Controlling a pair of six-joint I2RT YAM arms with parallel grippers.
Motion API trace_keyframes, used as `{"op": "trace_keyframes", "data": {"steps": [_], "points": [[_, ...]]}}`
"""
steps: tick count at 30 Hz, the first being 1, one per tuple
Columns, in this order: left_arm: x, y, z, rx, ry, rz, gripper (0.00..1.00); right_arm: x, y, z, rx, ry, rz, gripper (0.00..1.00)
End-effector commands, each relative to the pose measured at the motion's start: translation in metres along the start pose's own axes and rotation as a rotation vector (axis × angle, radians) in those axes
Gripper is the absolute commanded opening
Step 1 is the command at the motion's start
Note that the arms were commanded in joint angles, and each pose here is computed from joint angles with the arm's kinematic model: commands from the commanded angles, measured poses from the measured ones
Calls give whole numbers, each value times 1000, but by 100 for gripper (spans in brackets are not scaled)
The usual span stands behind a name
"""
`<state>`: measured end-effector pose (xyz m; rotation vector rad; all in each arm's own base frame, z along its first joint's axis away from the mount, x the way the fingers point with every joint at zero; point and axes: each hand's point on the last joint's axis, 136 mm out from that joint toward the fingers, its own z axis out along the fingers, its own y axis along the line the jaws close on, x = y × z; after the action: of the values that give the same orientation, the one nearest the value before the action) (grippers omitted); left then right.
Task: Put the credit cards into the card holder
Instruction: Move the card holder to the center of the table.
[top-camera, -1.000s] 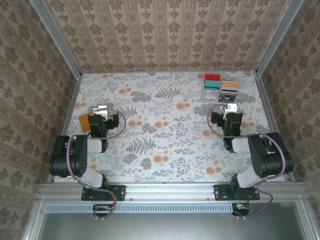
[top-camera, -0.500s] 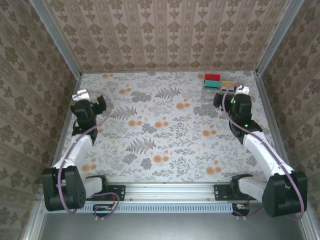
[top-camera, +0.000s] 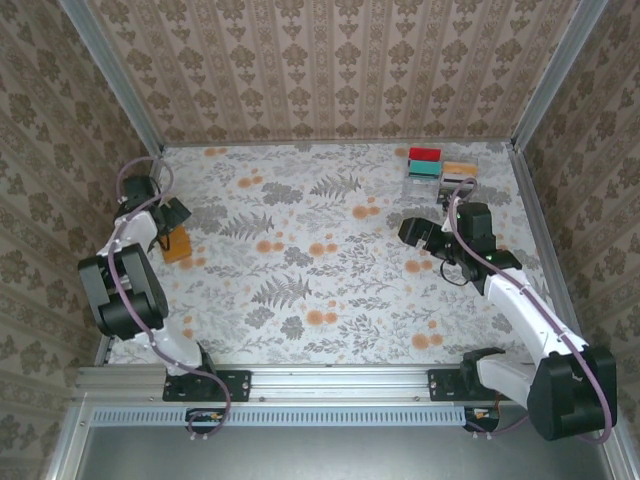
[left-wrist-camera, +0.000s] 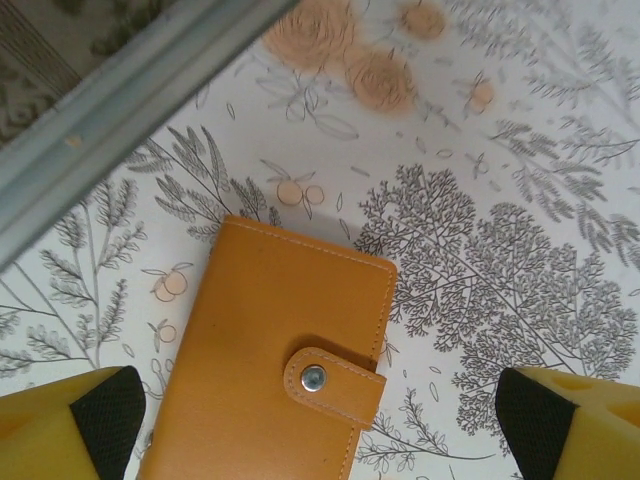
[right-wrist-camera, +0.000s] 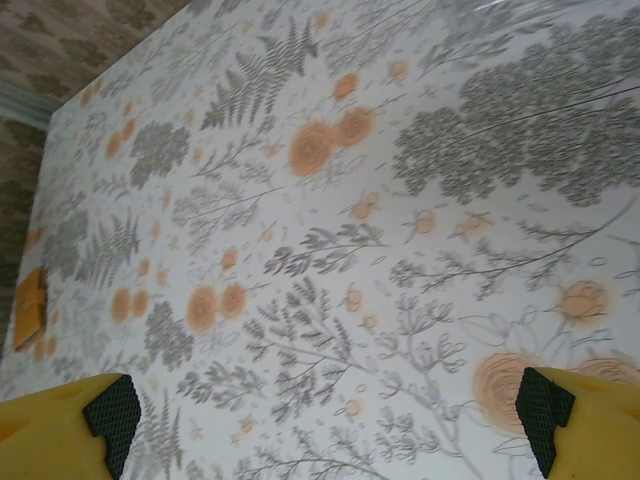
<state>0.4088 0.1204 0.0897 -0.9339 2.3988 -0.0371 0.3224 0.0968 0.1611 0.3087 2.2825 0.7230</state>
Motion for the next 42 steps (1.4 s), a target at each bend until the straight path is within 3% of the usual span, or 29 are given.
{"op": "trace_keyframes", "data": {"steps": [1,8,16,22,29,36,42], "points": [[-6,-8,3,40,46,-33,100,16,11,-2,-46,55,24,100],[14,-23,21,140,110,-19,100,34,3,9,-10,101,58,100],[63,-13,36,111,256,-91,100,43,12,13,-3,141,43,100],[118,-56,26,178,355,14,97,48,14,10,7,153,47,100],[222,-134,-10,288,475,179,94,64,29,15,9,184,15,98],[320,-202,-68,425,532,301,94,96,45,28,0,270,-17,82],[358,-231,-122,523,527,365,93,110,51,35,-4,267,8,63]]}}
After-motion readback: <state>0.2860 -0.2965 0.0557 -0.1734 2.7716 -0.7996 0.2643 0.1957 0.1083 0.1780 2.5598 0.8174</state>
